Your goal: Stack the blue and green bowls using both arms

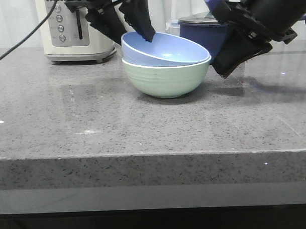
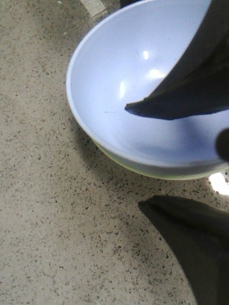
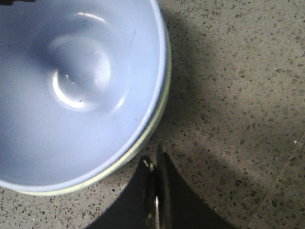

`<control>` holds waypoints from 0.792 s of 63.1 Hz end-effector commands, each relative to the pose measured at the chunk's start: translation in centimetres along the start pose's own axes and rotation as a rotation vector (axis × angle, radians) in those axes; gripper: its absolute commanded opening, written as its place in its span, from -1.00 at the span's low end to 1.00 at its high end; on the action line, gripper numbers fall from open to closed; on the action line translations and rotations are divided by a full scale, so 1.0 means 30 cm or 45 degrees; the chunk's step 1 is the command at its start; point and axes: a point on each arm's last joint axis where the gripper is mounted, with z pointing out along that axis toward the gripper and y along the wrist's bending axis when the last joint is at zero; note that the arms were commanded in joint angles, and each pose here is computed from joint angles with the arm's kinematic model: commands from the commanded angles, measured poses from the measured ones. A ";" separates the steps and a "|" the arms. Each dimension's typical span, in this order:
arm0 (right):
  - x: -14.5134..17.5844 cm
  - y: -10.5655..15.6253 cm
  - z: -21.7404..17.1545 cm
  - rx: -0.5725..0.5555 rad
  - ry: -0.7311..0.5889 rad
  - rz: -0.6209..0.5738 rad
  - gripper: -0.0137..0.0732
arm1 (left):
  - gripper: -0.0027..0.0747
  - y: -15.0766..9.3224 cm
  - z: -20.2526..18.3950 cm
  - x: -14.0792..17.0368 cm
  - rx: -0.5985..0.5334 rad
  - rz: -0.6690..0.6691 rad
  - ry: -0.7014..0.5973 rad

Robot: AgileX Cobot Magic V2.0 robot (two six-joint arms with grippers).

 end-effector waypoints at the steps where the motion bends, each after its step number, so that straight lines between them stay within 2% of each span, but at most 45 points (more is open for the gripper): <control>1: -0.046 0.020 -0.055 0.005 -0.114 -0.007 -0.83 | 0.02 -0.048 -0.185 -0.055 0.017 0.034 -0.214; 19: -0.046 0.020 -0.055 0.005 -0.114 -0.007 -0.83 | 0.02 -0.060 -0.383 0.010 -0.063 0.103 -0.298; 33: -0.046 0.020 -0.055 0.005 -0.114 -0.007 -0.83 | 0.02 -0.055 -0.520 0.178 -0.147 0.113 -0.340; 50: -0.046 0.020 -0.055 0.005 -0.114 -0.007 -0.83 | 0.02 -0.046 -0.659 0.432 -0.216 0.073 -0.376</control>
